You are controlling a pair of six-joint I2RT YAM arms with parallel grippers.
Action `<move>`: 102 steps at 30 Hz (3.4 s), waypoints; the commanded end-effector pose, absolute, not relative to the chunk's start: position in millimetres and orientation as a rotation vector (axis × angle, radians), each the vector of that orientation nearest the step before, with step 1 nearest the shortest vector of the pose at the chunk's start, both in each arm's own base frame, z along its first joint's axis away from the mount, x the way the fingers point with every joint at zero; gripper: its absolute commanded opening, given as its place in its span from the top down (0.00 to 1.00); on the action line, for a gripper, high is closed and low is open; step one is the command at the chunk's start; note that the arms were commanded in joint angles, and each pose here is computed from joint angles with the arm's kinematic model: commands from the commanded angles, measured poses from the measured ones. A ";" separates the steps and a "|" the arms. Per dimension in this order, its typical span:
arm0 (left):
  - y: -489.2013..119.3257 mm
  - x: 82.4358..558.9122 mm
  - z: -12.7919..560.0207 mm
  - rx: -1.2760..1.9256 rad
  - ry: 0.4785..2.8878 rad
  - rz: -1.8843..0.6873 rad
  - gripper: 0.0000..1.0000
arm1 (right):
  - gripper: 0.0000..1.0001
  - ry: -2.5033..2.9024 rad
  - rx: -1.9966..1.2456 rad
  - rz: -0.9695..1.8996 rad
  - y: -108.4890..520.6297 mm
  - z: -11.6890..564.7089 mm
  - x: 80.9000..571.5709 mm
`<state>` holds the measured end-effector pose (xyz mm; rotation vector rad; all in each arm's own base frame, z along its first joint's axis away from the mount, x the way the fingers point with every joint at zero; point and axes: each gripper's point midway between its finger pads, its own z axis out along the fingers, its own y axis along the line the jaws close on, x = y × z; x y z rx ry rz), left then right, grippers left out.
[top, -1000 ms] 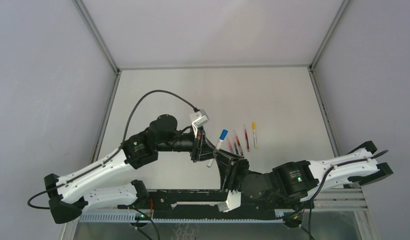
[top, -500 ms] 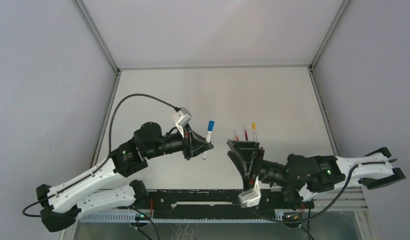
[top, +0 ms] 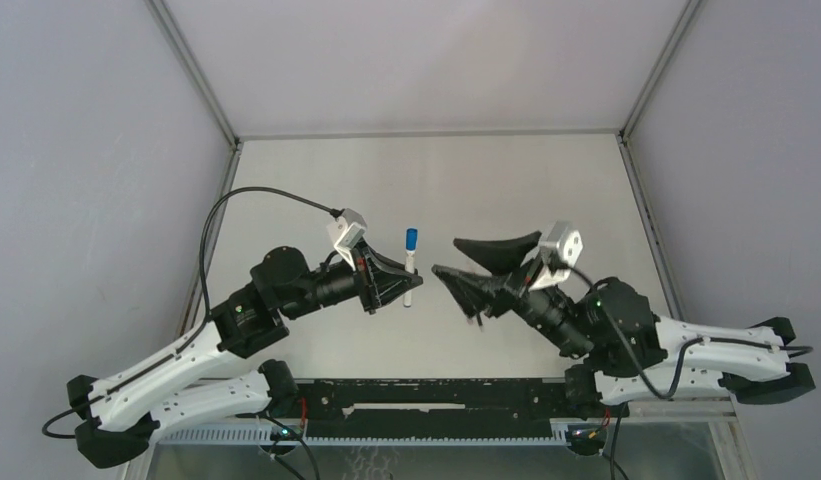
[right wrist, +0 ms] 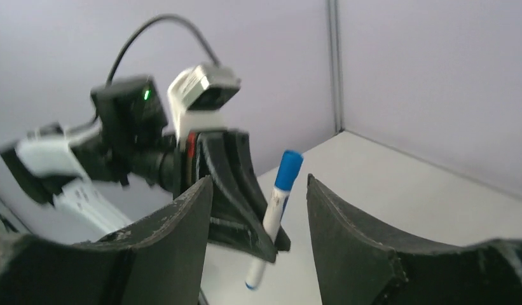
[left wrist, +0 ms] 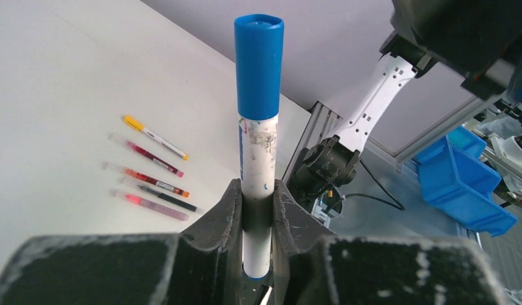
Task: Insert the pens into the pen caps
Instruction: Press the pen cap onto the pen, then place the pen at the center of the board.
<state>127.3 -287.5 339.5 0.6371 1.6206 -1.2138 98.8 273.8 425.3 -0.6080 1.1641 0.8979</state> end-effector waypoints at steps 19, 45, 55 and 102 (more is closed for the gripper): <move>-311.0 107.1 341.4 0.793 1.552 -1.354 1.00 | 0.44 1.573 -0.195 1.359 293.4 428.8 131.1; -307.9 112.7 342.8 0.741 1.566 -1.333 1.00 | 1.00 1.750 -0.391 1.166 315.8 364.5 117.4; -292.9 124.7 358.6 0.653 1.523 -1.324 1.00 | 1.00 1.873 -0.510 1.171 335.3 308.6 71.9; -336.6 194.5 151.1 -0.119 2.199 -1.158 1.00 | 0.44 1.853 0.128 1.048 193.3 306.5 138.1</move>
